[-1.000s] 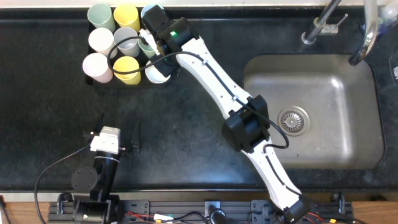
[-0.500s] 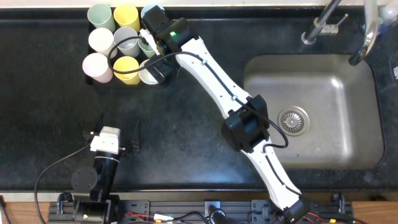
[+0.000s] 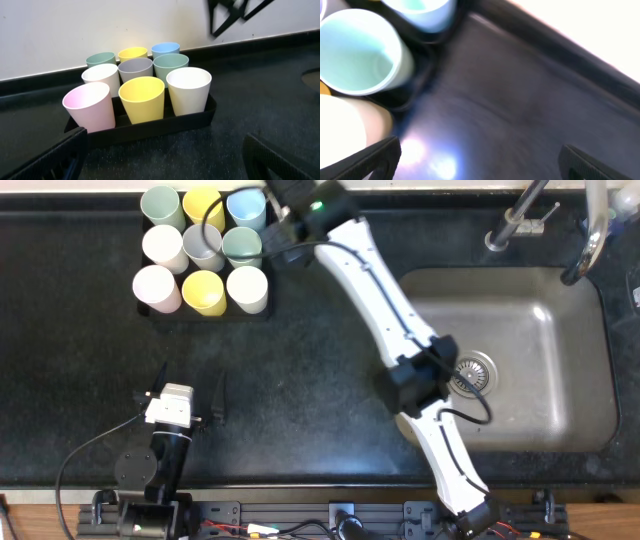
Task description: Store Cups
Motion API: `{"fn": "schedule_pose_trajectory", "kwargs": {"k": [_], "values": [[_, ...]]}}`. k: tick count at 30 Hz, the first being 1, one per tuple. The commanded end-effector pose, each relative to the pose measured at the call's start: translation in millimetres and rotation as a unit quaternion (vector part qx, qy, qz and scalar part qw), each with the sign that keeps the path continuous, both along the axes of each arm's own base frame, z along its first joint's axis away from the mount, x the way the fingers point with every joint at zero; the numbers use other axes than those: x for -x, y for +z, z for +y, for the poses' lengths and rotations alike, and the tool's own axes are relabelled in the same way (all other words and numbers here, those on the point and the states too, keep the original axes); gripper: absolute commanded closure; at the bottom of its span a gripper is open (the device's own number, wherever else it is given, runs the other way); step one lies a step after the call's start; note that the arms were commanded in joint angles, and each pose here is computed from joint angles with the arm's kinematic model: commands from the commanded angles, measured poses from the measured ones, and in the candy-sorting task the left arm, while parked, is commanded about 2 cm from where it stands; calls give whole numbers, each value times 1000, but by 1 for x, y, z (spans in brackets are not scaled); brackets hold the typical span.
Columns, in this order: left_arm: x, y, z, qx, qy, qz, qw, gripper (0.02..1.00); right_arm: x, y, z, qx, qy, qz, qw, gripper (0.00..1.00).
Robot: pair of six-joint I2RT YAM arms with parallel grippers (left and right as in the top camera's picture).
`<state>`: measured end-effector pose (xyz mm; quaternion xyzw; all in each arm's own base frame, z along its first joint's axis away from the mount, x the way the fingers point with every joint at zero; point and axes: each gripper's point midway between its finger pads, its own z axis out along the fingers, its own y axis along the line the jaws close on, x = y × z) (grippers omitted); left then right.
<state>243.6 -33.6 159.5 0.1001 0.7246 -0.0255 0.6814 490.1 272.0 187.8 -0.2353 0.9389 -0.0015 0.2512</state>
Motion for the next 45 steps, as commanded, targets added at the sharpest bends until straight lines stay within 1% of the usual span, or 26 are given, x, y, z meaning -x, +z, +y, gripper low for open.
{"fn": "schedule_pose_trajectory", "kwargs": {"k": [1,3,4,7,8,9,10,11,12,14,16,17,19,21,22,23,25,27,29,37,40,44,45], "values": [[0,0,1,-7,1,-5,1000,20,28,159,-85,-50,-85,-126,987,3],[0,0,1,-7,1,-5,1000,20,40,184,-127,-43,-130,-146,980,5],[0,0,1,-7,1,-5,1000,23,51,196,-154,-40,-163,-153,974,3],[0,0,1,-7,1,-5,1000,20,93,211,-211,-43,-217,-148,964,3],[0,0,1,-7,1,-5,1000,20,131,206,-239,-49,-237,-132,961,3],[0,0,1,-7,1,-5,1000,20,168,194,-252,-59,-245,-122,960,3],[0,0,1,-7,1,-5,1000,20,187,185,-255,-68,-244,-121,960,3],[0,0,1,-7,1,-5,1000,20,221,164,-258,-89,-241,-132,957,3],[0,0,1,-7,1,-5,1000,20,242,141,-266,-102,-250,-160,949,5],[0,0,1,-7,1,-5,1000,20,259,114,-279,-112,-269,-209,933,3],[0,0,1,-7,1,-5,1000,23,266,95,-288,-120,-281,-255,917,3],[0,0,1,-7,1,-5,1000,20,268,89,-294,-121,-289,-284,906,3],[0,0,1,-7,1,-5,1000,20,269,81,-305,-129,-302,-366,871,3],[0,0,1,-7,1,-5,1000,20,271,73,-307,-136,-301,-397,856,5],[0,0,1,-7,1,-5,1000,20,272,67,-306,-139,-300,-402,854,3],[0,0,1,-7,1,-5,1000,20,274,59,-307,-139,-300,-403,853,5],[0,0,1,-7,1,-5,1000,20,279,40,-307,-135,-302,-391,859,3],[0,0,1,-7,1,-5,1000,20,283,15,-307,-124,-306,-363,872,3],[0,0,1,-7,1,-5,1000,20,285,-3,-307,-117,-308,-343,880,3],[0,0,1,-7,1,-5,1000,20,283,-50,-307,-100,-313,-299,896,5],[0,0,1,-7,1,-5,1000,20,283,-62,-307,-98,-313,-295,897,3],[0,0,1,-7,1,-5,1000,20,281,-71,-307,-108,-311,-321,888,3],[0,0,1,-7,1,-5,1000,20,280,-74,-305,-109,-308,-316,891,3]]}}
